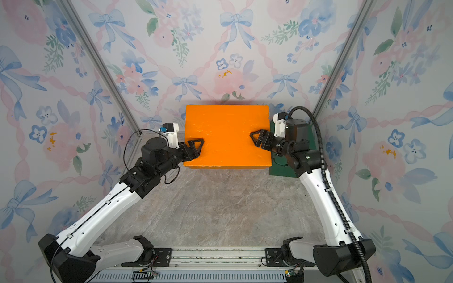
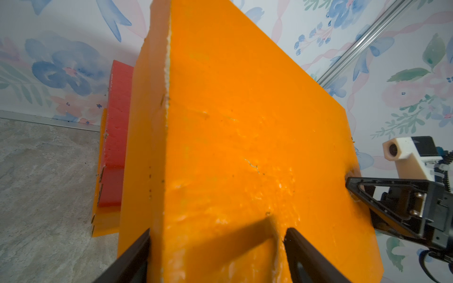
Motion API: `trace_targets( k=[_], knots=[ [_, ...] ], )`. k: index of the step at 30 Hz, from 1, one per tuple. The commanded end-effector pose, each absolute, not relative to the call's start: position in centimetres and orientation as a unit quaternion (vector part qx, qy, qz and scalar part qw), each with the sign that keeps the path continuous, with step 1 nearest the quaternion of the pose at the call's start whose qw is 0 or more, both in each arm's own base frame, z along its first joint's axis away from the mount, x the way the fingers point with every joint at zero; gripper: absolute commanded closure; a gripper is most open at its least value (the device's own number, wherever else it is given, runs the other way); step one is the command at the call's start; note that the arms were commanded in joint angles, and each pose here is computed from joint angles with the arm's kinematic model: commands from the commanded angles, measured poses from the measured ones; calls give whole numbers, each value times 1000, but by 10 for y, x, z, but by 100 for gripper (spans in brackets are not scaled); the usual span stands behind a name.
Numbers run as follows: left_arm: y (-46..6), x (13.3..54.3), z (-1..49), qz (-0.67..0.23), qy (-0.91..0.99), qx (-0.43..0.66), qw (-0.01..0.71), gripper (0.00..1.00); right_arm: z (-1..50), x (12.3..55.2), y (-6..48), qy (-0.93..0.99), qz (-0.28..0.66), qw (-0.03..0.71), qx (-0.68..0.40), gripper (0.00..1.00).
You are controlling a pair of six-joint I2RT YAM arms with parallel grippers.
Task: Stack the shoeboxes
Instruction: Place the shoebox at the shoebox.
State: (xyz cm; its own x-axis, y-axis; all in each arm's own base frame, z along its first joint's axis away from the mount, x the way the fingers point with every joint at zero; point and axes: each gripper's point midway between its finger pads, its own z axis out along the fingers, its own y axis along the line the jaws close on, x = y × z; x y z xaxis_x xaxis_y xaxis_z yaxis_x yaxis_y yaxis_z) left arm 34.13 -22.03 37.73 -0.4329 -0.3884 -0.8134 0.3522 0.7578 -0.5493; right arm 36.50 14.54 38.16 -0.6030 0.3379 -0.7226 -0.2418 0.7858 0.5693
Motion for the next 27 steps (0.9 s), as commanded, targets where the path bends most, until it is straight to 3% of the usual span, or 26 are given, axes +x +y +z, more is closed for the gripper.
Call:
trace_targets(
  k=[1, 27],
  knots=[
    [-269, 315, 424, -454, 719, 87, 520, 17, 416, 349, 194, 798, 433, 417, -45, 20],
    [-277, 381, 452, -447, 709, 86, 539, 17, 456, 414, 208, 762, 476, 438, -19, 23]
  ],
)
